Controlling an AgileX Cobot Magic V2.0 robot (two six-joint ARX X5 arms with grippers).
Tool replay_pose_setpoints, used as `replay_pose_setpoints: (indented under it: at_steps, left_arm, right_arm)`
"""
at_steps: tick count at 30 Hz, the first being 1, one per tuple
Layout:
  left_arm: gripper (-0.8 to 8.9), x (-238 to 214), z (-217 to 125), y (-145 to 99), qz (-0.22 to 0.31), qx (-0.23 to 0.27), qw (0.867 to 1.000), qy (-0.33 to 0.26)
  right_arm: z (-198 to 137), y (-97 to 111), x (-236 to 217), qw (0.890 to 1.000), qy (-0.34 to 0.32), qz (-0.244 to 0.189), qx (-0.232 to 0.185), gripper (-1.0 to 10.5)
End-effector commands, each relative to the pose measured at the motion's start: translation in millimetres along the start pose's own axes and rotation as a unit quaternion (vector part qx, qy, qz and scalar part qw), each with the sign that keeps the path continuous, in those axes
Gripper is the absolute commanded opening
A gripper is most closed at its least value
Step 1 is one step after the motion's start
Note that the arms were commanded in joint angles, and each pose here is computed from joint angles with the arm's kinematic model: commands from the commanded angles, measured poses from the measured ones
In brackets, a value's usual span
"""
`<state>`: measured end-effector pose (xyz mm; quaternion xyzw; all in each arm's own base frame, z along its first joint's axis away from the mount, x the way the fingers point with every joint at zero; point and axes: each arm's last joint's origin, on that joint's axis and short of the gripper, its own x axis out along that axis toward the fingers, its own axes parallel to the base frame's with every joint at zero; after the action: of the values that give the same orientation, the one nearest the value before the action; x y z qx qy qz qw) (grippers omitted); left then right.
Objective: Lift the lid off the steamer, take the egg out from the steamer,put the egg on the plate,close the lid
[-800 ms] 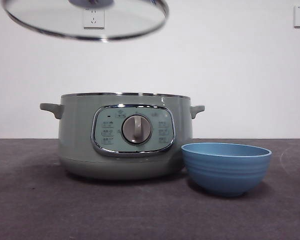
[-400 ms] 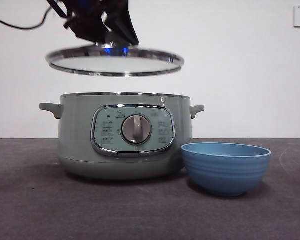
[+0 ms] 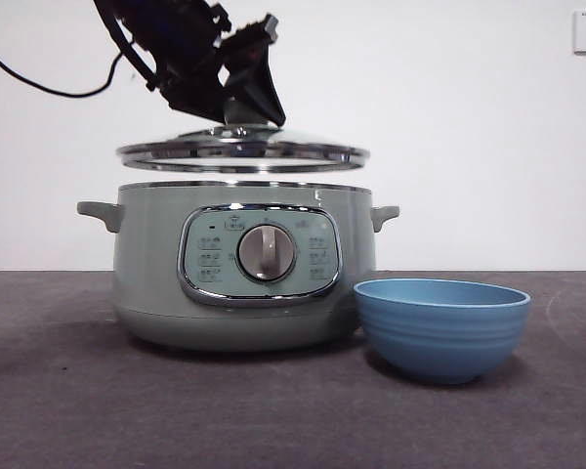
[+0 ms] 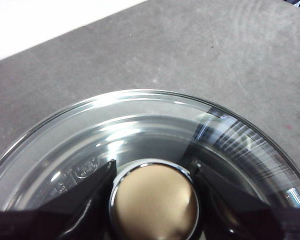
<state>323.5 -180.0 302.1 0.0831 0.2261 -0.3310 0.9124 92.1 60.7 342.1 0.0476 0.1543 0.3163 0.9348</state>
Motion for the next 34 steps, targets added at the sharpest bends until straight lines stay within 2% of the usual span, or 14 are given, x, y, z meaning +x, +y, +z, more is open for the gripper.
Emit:
replay_pose_setpoints:
  at_steps: [1, 14, 29, 32, 34]
  left_arm:
    - [-0.09, 3.3, 4.0, -0.3, -0.003, 0.011, 1.000, -0.021]
    - [-0.09, 12.3, -2.3, 1.1, -0.003, 0.007, 1.000, -0.007]
    - [-0.07, 24.5, -18.0, 1.7, 0.003, -0.003, 0.999, 0.047]
    - [0.22, 24.2, -21.0, 1.3, 0.001, -0.006, 0.998, 0.063]
    - [1.75, 24.0, -21.2, 1.3, 0.001, -0.006, 0.998, 0.064]
  right_arm:
    - [-2.6, -0.5, 1.3, 1.000, 0.002, -0.001, 0.004, 3.9]
    - [-2.7, -0.5, 1.3, 1.000, 0.003, -0.001, 0.004, 3.8]
    - [-3.2, -0.5, 1.3, 1.000, 0.005, -0.001, 0.004, 3.8]
    - [-3.2, -0.5, 1.4, 1.000, 0.005, -0.001, 0.004, 3.8]
    - [-3.2, -0.5, 1.4, 1.000, 0.006, 0.000, 0.004, 3.8]
